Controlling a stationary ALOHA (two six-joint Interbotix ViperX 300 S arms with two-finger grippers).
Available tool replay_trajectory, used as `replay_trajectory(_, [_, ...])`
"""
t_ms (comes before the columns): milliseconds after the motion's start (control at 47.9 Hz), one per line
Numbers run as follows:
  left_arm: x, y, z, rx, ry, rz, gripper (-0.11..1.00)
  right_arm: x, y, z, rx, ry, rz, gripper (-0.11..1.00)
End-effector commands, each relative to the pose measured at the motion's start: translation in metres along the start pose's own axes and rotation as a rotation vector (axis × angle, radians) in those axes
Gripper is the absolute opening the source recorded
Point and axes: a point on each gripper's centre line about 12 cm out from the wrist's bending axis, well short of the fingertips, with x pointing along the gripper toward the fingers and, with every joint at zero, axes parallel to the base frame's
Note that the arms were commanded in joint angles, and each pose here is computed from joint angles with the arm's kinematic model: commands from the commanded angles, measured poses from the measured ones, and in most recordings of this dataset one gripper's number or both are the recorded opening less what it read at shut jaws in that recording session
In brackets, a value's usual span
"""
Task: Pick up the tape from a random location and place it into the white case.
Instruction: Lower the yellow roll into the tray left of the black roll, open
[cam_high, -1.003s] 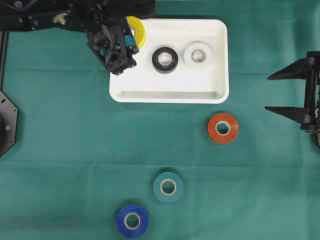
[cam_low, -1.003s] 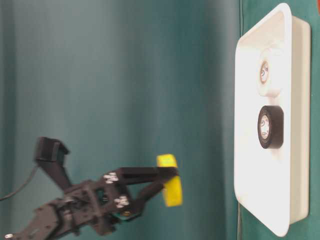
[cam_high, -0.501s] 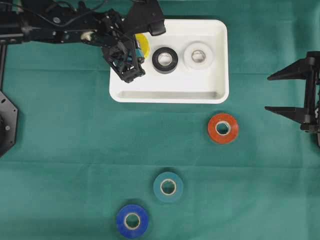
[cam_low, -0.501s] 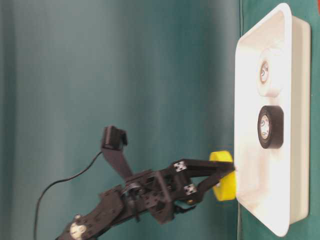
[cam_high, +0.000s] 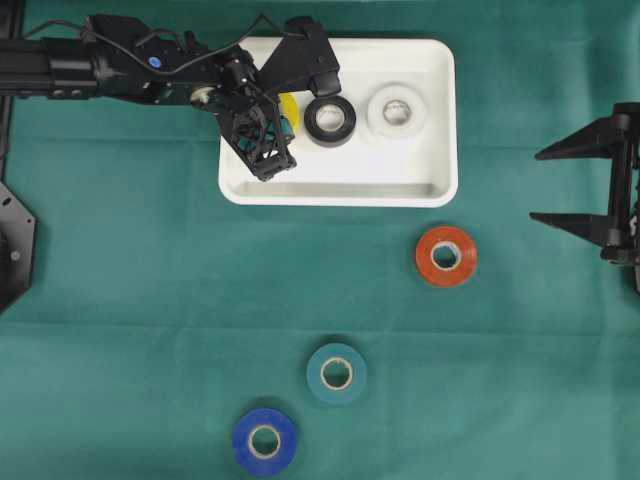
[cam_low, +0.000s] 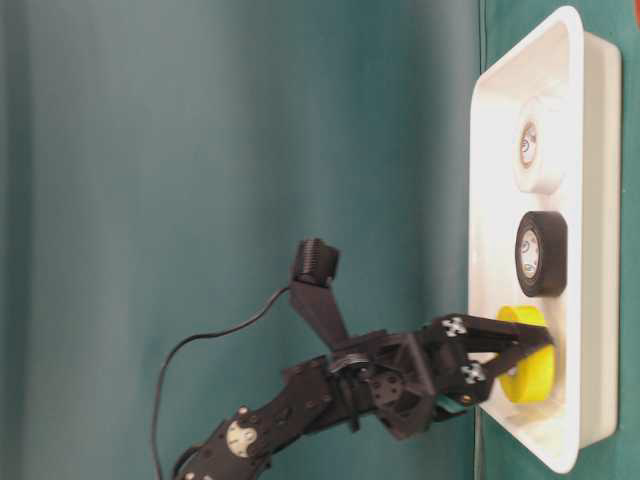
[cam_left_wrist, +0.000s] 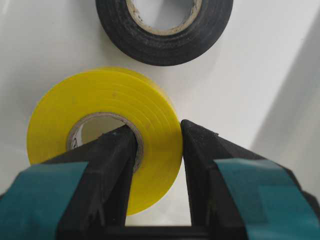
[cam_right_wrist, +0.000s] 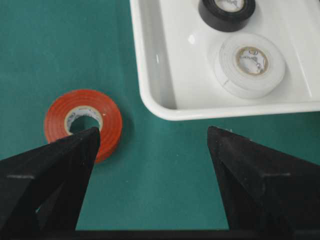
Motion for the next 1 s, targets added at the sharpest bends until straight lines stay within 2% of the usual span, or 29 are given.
replay_trajectory(0, [-0.004, -0.001, 0.007, 0.001, -0.029, -0.002, 0.22, -0.001, 0.001, 0.01, 0.001, -0.023, 0.002, 0.82])
replay_trajectory(230, [-0.005, -0.004, 0.014, 0.008, -0.074, -0.005, 0.22, -0.001, 0.001, 0.01, -0.002, -0.018, 0.0, 0.82])
replay_trajectory(480, [-0.004, -0.008, 0.01, 0.015, -0.063, -0.01, 0.24, 0.001, 0.0, 0.008, -0.005, -0.008, -0.001, 0.82])
replay_trajectory(522, [-0.004, -0.009, 0.01, 0.018, -0.061, -0.011, 0.3, 0.001, 0.0, 0.008, -0.005, -0.008, -0.001, 0.82])
replay_trajectory(689, [-0.004, -0.014, 0.008, 0.032, -0.063, -0.017, 0.79, 0.001, 0.0, 0.008, -0.005, -0.008, -0.001, 0.82])
replay_trajectory(773, [-0.004, -0.014, 0.008, 0.032, -0.063, -0.017, 0.96, 0.001, 0.0, 0.009, -0.006, -0.01, -0.001, 0.82])
replay_trajectory(982, [-0.014, -0.017, 0.011, 0.039, -0.08, -0.02, 0.94, 0.001, 0.0, 0.009, -0.004, -0.011, -0.001, 0.82])
